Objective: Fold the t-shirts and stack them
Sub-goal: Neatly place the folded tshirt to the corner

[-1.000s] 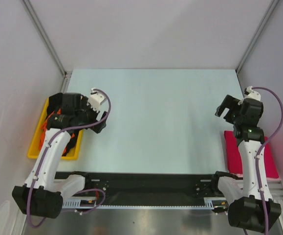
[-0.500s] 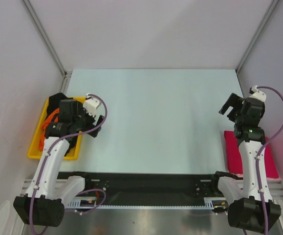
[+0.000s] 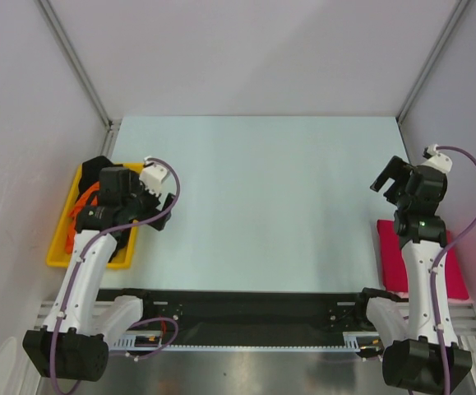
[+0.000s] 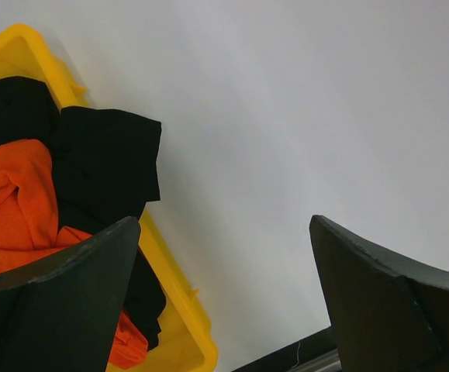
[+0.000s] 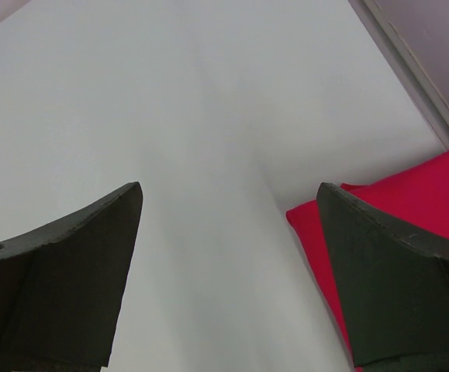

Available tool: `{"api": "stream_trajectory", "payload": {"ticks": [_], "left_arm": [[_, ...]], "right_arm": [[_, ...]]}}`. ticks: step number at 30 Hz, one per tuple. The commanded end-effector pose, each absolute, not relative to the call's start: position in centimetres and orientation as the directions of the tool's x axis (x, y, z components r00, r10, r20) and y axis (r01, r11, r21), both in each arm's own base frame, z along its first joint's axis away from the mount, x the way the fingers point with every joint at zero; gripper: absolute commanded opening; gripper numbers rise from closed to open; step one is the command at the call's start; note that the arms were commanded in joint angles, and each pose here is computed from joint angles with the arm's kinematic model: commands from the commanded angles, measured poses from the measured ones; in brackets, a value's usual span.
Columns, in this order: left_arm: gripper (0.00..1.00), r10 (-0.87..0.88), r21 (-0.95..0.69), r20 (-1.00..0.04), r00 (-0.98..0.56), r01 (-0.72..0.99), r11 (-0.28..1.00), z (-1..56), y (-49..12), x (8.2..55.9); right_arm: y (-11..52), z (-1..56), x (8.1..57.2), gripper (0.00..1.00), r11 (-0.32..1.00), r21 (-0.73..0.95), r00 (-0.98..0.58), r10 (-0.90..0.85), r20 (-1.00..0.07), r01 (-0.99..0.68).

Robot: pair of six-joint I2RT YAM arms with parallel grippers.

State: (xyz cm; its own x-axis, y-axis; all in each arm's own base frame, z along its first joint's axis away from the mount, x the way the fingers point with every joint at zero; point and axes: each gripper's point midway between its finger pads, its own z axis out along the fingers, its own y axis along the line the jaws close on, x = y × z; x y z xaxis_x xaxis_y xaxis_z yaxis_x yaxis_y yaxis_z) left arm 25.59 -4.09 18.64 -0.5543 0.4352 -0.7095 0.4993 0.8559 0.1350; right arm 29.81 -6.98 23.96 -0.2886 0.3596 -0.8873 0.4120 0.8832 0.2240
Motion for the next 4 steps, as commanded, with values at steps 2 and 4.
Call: {"api": "stream_trajectory", "payload": {"ticks": [2, 4], "left_arm": [[0.97, 0.409, 0.123, -0.738, -0.536, 0.490, 0.863, 19.31, -4.30, 25.81], [0.97, 0.410, 0.123, -0.738, -0.537, 0.489, 0.863, 19.28, -4.27, 25.78]], "right_arm": [[-7.10, 27.07, 30.08, 1.00, 0.882, 0.254, -0.183, 0.347, -0.920, 0.396], [-7.08, 27.21, 30.01, 1.00, 0.887, 0.248, -0.176, 0.336, -0.925, 0.388]]}}
